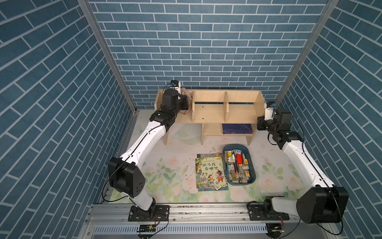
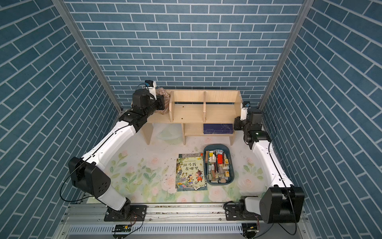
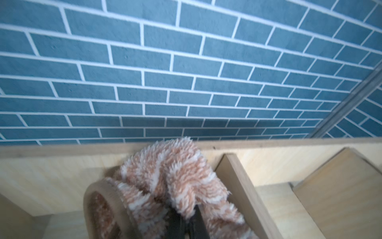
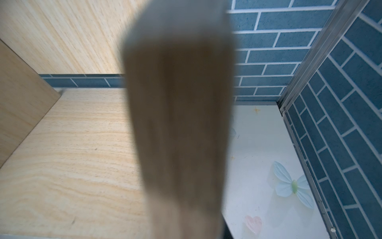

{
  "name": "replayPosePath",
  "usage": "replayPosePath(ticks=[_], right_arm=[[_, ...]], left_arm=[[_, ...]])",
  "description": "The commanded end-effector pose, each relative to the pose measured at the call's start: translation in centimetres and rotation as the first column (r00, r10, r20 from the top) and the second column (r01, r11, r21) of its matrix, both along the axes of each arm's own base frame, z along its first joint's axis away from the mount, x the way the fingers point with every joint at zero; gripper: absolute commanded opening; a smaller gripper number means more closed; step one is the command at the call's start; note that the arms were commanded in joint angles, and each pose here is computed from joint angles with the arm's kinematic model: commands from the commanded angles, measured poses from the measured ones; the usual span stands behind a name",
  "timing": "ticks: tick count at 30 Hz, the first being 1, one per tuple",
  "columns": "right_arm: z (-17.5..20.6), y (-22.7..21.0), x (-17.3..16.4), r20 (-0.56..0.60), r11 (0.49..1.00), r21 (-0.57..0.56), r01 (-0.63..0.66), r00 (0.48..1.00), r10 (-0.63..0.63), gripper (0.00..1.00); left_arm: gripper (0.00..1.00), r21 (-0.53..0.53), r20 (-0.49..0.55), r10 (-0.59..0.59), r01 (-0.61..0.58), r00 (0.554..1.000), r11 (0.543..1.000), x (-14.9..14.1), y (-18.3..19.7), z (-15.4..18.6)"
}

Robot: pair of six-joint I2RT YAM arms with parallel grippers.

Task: Wipe the bookshelf clean with a cloth
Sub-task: Hold the shelf at the center of the board.

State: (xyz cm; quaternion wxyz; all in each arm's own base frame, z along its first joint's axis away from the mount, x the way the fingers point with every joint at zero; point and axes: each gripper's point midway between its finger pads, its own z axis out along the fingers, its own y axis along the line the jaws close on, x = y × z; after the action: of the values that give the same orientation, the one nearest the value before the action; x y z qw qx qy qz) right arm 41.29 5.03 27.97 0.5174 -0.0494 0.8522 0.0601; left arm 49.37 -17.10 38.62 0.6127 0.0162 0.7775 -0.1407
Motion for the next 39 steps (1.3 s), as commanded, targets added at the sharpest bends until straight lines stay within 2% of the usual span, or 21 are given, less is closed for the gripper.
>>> replayPosePath(ticks=[1, 6, 10, 15, 20, 24, 27, 32, 36, 39], right_arm=[[2.6, 2.7, 0.4, 0.047, 0.978, 0.195, -0.079, 0.996, 0.071, 0.00], [3.0, 2.9, 0.5, 0.059, 0.977, 0.194, -0.092, 0.995, 0.082, 0.00], [3.2, 2.9, 0.7, 0.064, 0.977, 0.189, -0.095, 0.994, 0.084, 0.00], [3.2, 2.9, 0.9, 0.065, 0.976, 0.197, -0.096, 0.994, 0.084, 0.00], [2.8, 3.1, 0.9, 0.060, 0.974, 0.203, -0.097, 0.994, 0.087, 0.00], [2.7, 3.1, 0.9, 0.053, 0.973, 0.207, -0.098, 0.995, 0.089, 0.00], [2.7, 3.0, 0.6, 0.055, 0.973, 0.208, -0.096, 0.995, 0.087, 0.00], [2.8, 3.0, 0.4, 0.056, 0.972, 0.214, -0.093, 0.995, 0.083, 0.00], [3.0, 3.2, 0.4, 0.060, 0.970, 0.224, -0.099, 0.994, 0.088, 0.00], [2.9, 3.1, 0.4, 0.058, 0.970, 0.223, -0.096, 0.995, 0.085, 0.00]], left_arm=[[0.00, -0.004, 0.063, 0.158, -0.158, 0.985, 0.987, 1.2, 3.8, 2.9], [0.00, -0.048, 0.038, 0.321, -0.319, 0.946, 0.947, 1.5, 10.6, 3.0], [0.00, -0.003, 0.027, 0.356, -0.356, 0.934, 0.935, 0.4, 12.2, 2.4], [0.00, 0.015, -0.031, 0.280, -0.279, 0.960, 0.960, -0.3, 10.9, -0.4], [0.00, 0.018, -0.094, 0.157, -0.156, 0.983, 0.988, -0.7, 7.4, -4.5], [0.00, -0.003, -0.100, 0.072, -0.073, 0.992, 0.997, -0.9, 4.3, -5.6], [0.00, -0.025, -0.071, 0.062, -0.064, 0.996, 0.998, 0.1, 3.3, -3.5], [0.00, -0.080, 0.042, 0.047, -0.044, 0.998, 0.996, 1.9, 1.9, 4.3], [0.00, -0.083, 0.121, -0.057, 0.068, 0.991, 0.994, 1.1, -2.4, 8.9], [0.00, -0.041, 0.138, -0.160, 0.167, 0.978, 0.985, -0.9, -6.6, 9.5]])
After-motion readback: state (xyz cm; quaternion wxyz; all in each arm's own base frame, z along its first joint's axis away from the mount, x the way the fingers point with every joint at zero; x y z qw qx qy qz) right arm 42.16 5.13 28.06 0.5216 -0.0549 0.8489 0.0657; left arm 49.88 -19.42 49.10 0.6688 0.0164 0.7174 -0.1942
